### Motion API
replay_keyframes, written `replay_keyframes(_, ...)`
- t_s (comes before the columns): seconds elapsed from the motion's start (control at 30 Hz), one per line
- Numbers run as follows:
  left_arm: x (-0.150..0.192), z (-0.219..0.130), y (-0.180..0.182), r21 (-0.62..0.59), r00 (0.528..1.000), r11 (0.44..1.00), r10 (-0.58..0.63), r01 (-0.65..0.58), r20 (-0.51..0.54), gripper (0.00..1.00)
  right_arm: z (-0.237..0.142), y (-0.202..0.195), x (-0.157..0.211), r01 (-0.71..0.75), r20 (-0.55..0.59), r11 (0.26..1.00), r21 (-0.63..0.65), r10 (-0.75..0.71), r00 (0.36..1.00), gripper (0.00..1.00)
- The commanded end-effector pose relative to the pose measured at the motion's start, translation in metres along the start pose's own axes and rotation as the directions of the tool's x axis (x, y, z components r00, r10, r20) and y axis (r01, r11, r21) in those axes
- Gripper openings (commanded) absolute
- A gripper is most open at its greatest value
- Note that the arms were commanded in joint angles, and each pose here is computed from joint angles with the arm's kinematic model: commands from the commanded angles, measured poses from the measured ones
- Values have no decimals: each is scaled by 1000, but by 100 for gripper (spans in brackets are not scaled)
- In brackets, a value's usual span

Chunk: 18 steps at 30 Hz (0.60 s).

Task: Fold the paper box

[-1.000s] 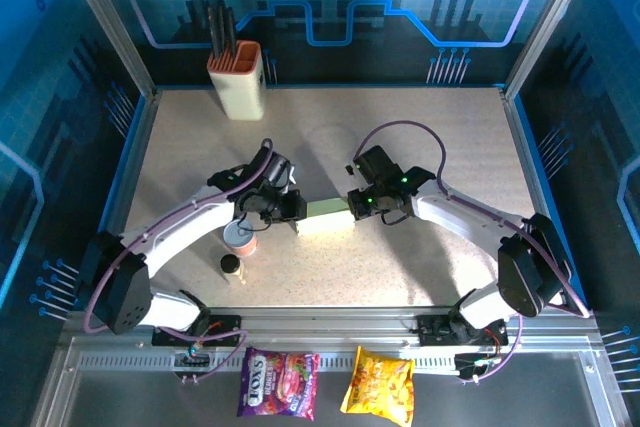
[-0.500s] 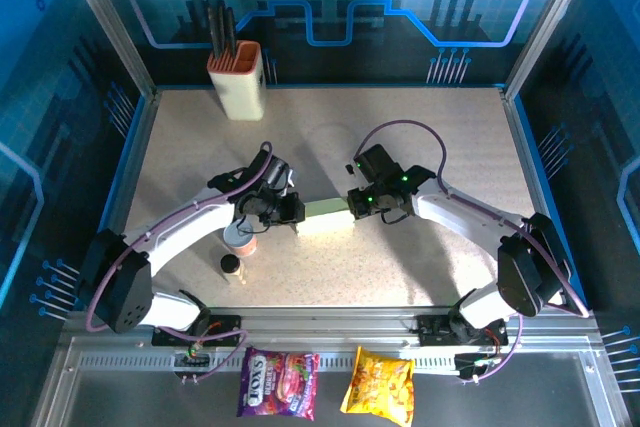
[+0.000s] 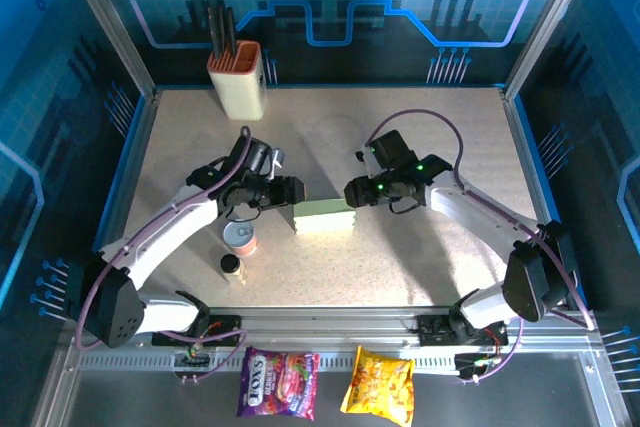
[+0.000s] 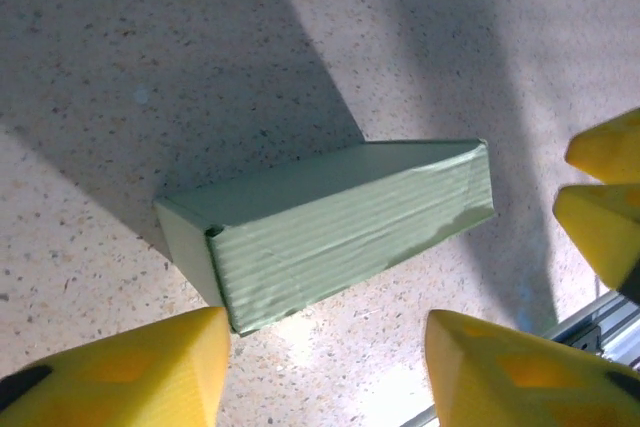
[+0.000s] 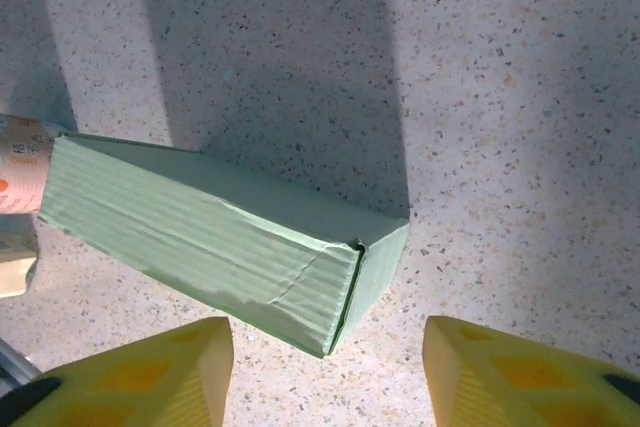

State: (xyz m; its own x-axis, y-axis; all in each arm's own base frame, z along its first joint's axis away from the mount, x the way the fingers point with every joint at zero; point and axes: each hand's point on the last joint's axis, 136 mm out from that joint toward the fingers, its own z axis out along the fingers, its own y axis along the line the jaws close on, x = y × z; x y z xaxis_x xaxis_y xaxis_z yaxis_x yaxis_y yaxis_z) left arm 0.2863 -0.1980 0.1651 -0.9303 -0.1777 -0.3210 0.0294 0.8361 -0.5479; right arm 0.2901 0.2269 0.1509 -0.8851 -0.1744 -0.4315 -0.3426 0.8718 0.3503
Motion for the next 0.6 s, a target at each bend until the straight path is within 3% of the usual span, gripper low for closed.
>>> replay_keyframes(0.0,3,11,7,16,998,999,-37,37,-45,66,2,6,5,-50,-47,994,-93,46,998,60)
replay_keyframes(0.23,4,37,1,105,991,990,-80,91,-104,74,27,8,8,-123,-118,976,-179,103,988,72)
replay_keyframes(0.57,-3,54,-5,156,985,979,-109,129,-131,72,44,18,1,-161,-148,954,-254,127,981,73)
